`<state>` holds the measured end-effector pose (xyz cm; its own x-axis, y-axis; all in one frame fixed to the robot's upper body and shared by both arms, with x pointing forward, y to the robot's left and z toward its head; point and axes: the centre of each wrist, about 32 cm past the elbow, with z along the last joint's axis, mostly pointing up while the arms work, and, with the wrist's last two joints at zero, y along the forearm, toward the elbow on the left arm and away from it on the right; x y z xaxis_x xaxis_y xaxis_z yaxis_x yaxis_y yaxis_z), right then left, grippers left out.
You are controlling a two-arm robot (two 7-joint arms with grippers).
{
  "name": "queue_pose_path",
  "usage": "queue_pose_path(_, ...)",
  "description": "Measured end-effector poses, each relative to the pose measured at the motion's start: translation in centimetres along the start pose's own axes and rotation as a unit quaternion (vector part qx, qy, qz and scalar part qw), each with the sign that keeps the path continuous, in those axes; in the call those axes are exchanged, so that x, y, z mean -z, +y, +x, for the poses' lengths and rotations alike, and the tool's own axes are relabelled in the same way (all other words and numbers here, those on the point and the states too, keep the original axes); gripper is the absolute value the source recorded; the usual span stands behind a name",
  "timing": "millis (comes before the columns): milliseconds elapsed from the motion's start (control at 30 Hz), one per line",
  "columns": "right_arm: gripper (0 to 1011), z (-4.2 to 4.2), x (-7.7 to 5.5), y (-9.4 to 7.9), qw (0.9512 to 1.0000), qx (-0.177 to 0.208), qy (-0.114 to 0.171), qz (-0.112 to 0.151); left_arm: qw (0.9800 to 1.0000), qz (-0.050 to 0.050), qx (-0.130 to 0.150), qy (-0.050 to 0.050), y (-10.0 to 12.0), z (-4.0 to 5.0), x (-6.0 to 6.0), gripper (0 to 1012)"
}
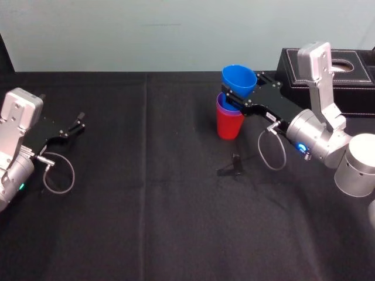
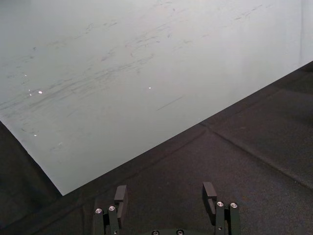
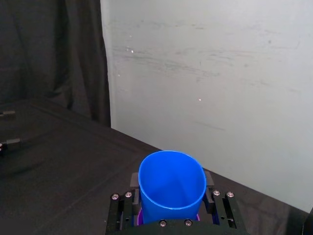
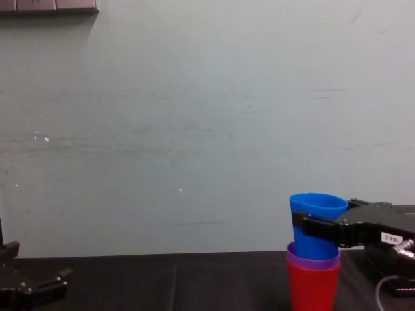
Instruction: Stack the three plastic cups sequentially using one hand.
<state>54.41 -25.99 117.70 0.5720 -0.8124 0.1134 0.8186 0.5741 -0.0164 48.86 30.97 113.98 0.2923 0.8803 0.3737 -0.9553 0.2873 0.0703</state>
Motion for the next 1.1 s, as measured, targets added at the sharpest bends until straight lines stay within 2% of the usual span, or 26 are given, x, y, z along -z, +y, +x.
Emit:
queue_pose_path(567, 730, -0.04, 1.5, 0.2, 1.0000, 0.002, 0.005, -0.006, 1.0000, 0.000, 0.000, 0.000, 0.0, 0.00, 0.0, 1005)
queue_pose_path(1100, 730, -0.26, 2.1, 0.3, 0.9999, 0.002, 0.005, -0.013, 1.0000, 0.000, 0.000, 0.000, 0.0, 0.00, 0.0, 1005)
